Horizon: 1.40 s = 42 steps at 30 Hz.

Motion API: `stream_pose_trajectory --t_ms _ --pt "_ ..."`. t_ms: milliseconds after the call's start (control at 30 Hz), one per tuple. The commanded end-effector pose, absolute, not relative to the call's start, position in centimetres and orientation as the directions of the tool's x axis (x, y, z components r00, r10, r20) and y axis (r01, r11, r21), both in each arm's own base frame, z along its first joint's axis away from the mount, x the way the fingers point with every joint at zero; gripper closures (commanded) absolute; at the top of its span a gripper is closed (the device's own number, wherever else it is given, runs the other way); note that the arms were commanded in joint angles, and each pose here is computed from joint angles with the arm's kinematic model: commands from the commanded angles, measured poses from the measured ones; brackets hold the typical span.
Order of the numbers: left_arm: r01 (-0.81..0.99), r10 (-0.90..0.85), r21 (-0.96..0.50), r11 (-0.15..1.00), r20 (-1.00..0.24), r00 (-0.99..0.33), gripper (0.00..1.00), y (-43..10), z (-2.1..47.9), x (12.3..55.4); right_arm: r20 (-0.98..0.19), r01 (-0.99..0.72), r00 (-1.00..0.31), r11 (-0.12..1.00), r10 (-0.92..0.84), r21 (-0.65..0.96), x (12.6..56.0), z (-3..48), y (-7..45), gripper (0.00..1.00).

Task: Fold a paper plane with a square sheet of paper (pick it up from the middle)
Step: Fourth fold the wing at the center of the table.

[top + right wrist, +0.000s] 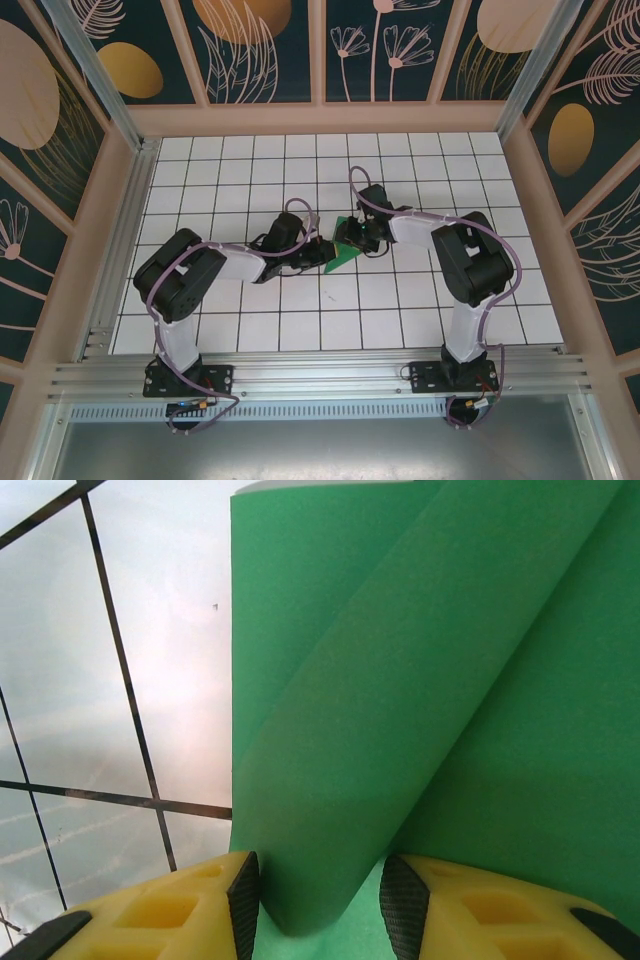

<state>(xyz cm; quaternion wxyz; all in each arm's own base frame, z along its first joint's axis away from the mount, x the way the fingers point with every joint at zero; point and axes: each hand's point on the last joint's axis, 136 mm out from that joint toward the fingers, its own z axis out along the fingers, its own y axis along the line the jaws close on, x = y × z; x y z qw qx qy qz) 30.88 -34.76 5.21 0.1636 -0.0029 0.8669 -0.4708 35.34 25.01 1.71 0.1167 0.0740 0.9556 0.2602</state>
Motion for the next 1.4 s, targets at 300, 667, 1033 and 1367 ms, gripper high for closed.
stream_pose_trajectory --t_ms 300,667,1033,1367 --pt "0.136 -0.114 -0.775 0.617 -0.258 -0.959 0.90 -34.5 3.1 30.6 -0.001 0.235 -0.970 0.947 0.241 0.220 30.0 -6.8 19.5 0.56" --pt "0.120 -0.109 -0.724 0.680 -0.262 -0.959 0.91 -33.6 1.9 30.8 0.017 0.258 -0.966 0.947 0.260 0.190 29.6 -7.4 19.0 0.57" --pt "0.116 -0.109 -0.721 0.684 -0.257 -0.960 0.91 -33.5 1.7 30.6 0.028 0.263 -0.964 0.949 0.263 0.175 29.5 -7.7 18.9 0.57" --pt "0.124 -0.085 -0.748 0.652 -0.235 -0.968 0.89 -34.0 1.8 30.0 0.032 0.238 -0.971 0.956 0.236 0.173 29.3 -8.0 19.2 0.57"
